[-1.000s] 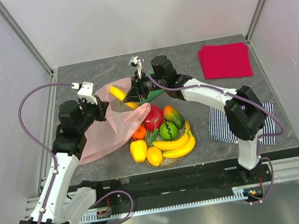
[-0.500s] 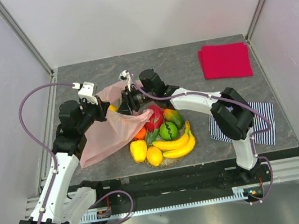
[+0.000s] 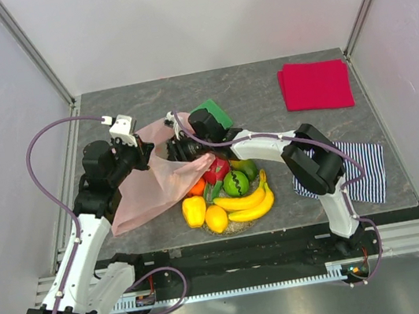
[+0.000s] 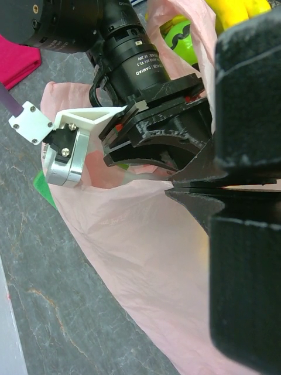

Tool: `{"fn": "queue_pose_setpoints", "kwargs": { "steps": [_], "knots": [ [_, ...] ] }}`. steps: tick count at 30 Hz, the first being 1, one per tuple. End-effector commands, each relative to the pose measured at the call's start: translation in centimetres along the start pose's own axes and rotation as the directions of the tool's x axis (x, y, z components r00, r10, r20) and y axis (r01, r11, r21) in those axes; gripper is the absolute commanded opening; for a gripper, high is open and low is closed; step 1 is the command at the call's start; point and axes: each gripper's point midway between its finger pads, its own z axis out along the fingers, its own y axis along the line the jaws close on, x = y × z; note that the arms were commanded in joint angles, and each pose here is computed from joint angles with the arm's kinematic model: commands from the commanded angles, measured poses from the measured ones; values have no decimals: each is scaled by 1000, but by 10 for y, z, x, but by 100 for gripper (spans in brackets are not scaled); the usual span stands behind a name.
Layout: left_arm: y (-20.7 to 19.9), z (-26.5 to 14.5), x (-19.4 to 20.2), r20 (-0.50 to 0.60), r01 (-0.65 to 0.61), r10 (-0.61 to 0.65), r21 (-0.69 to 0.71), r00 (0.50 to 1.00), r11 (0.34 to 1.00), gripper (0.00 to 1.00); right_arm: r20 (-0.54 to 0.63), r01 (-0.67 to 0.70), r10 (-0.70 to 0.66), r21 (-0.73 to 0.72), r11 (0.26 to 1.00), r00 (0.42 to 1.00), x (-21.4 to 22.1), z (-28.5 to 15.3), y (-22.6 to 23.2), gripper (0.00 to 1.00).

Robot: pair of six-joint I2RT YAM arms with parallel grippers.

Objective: Place the fruits into the plastic bag

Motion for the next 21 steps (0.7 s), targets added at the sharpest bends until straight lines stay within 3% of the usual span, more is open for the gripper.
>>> {"fn": "queue_pose_setpoints", "kwargs": {
  "steps": [1, 5, 6, 13, 21],
  "knots": [
    [0, -3, -23, 55, -35, 35, 3, 998, 999, 2, 23, 44, -44, -28, 999, 999, -11, -2, 12, 61],
    [0, -2, -24, 58, -35, 35, 1, 998, 999, 1, 26, 67, -66, -31, 997, 997, -12, -4, 14, 70],
    [0, -3, -23, 57, -35, 35, -1, 998, 999, 2, 26, 69, -68, -31, 997, 997, -12, -5, 15, 77],
    [1, -3, -24, 59, -34, 34, -4, 998, 999, 2, 75, 103, -103, -7, 995, 992, -27, -20, 20, 76],
    [4, -4, -24, 61, -33, 35, -27, 998, 999, 2, 208, 137, -158, 113, 984, 965, -66, -86, 20, 75]
  ]
}}
